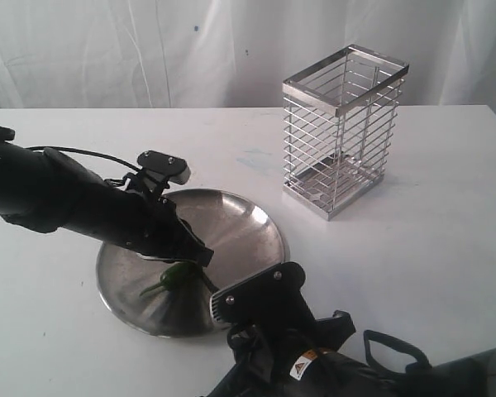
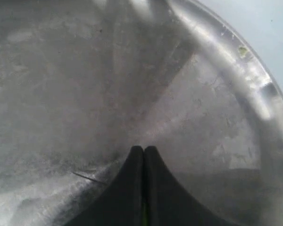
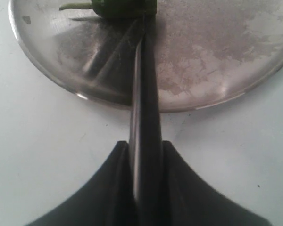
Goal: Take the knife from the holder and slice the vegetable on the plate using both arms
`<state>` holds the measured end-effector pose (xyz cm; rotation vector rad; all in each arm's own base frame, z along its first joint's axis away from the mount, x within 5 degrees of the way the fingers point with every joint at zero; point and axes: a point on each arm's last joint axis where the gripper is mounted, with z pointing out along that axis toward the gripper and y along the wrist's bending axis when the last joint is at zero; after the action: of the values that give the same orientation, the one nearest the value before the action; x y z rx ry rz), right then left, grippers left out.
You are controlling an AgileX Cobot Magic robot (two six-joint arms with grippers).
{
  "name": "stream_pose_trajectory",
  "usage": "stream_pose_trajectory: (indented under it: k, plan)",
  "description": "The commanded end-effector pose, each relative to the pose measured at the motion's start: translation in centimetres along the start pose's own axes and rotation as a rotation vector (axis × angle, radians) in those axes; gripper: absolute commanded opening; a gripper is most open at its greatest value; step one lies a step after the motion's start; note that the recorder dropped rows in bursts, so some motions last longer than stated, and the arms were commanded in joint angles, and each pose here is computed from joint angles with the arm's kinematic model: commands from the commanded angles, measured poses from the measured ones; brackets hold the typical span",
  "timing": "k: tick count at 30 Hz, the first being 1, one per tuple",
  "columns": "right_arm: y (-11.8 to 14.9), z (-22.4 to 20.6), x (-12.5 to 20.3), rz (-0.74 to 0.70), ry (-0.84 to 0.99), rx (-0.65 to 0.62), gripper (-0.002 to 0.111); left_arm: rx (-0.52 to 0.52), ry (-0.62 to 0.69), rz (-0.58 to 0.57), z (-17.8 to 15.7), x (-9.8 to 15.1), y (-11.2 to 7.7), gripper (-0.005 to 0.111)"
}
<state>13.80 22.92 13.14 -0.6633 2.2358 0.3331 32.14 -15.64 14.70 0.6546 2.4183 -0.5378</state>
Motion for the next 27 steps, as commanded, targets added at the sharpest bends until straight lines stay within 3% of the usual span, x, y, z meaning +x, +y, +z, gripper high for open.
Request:
stream_pose_trajectory:
  k: [1,8,16,27]
  plan:
    - [0.0,0.1,-0.1,-0.011,-0.003,-0.001,0.000,0.017,0.041,0.019,0.4,1.0,-0.1,0.000]
    - [0.0,0.1,-0.1,-0.011,-0.005,0.001,0.000,-0.016,0.001,0.028,-0.5,0.2,-0.1,0.000]
    - [0.0,0.1,-0.1,-0.011,-0.005,0.001,0.000,-0.067,-0.117,0.093,-4.0,-1.9,-0.7,0.000]
    - [0.0,0.1,0.0,-0.004,0.008,-0.004,0.000,-0.093,-0.079,0.095,-3.3,-0.9,-0.2,0.000]
